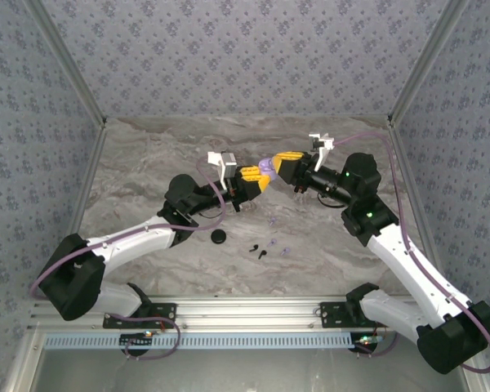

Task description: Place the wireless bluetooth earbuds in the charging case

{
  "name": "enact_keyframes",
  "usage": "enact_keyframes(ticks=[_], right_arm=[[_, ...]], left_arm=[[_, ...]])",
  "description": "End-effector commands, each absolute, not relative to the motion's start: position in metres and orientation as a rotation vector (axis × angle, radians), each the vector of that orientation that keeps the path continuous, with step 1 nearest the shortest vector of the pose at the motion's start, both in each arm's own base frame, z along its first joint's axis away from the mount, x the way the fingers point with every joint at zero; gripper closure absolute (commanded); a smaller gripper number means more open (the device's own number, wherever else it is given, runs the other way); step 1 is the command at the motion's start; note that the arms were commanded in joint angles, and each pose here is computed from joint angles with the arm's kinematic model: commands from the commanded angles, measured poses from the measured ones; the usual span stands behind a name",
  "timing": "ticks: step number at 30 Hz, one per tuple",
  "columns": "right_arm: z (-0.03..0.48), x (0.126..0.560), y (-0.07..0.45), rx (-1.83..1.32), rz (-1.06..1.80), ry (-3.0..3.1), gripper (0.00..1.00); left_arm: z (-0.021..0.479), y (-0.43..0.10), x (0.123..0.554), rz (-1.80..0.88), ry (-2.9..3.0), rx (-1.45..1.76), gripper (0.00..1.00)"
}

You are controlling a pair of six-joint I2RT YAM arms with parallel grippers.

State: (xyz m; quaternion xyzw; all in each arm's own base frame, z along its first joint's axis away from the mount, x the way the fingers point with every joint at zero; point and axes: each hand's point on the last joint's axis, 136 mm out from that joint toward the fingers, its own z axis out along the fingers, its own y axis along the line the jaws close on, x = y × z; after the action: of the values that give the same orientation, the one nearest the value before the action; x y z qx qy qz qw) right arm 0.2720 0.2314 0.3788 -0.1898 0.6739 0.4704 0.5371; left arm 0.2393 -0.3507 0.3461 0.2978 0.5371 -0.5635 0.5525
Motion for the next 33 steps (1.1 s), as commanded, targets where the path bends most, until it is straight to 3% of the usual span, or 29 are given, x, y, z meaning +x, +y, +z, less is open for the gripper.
enact_keyframes(ticks=[1,33], right_arm=[[0.396,0.269,0.230,-0.460,1.125,1.551,0.78],[0.392,0.274,0.232,-0.467,1.115,1.549,0.78]], left_arm=[[0.356,-0.351,0.234,-1.346,1.216,0.711,1.00],[0.365,-0.348,0.237,-1.381,1.202,0.657,1.00]])
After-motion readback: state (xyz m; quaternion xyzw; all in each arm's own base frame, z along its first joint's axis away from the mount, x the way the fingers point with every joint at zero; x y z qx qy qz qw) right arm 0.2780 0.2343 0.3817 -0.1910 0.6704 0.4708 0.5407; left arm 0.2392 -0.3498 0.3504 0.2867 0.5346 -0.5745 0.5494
